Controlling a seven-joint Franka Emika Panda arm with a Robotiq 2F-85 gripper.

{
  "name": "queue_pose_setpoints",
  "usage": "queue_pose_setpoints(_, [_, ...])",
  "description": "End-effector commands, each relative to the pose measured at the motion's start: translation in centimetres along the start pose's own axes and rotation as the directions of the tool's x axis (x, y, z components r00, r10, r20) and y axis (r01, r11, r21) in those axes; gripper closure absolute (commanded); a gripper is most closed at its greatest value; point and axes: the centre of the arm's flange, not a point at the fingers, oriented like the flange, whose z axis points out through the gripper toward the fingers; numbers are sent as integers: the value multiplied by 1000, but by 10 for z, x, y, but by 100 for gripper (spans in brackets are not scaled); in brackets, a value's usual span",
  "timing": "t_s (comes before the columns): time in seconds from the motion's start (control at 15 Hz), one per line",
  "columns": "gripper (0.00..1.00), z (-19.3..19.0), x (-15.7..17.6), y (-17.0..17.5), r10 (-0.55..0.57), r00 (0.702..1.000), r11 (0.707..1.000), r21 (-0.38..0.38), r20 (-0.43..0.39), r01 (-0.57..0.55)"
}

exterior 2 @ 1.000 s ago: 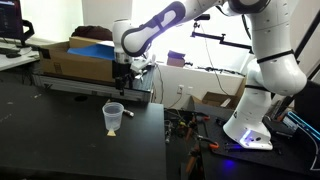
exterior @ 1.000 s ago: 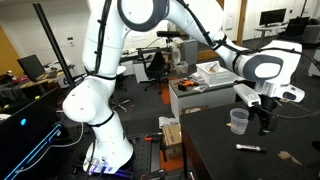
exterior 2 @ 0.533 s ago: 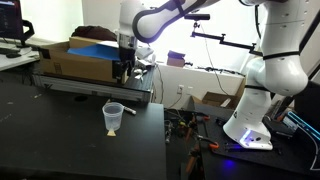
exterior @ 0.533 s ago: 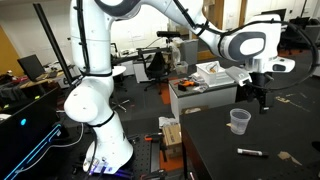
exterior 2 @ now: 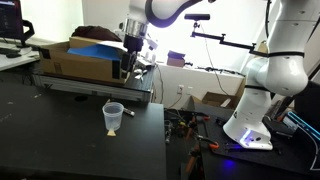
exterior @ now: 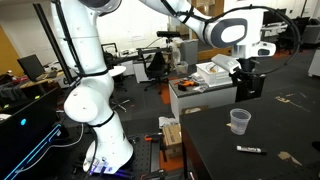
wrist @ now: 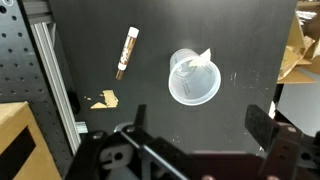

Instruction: Remove the marker from the clear cup

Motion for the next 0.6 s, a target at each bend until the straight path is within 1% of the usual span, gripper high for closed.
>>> queue_pose_setpoints(0.0, [0,-1,-2,-1,-3,1000,1000,0,0,3])
queue_pose_setpoints(0.53, [0,1,-4,1,-11,1000,1000,0,6,11])
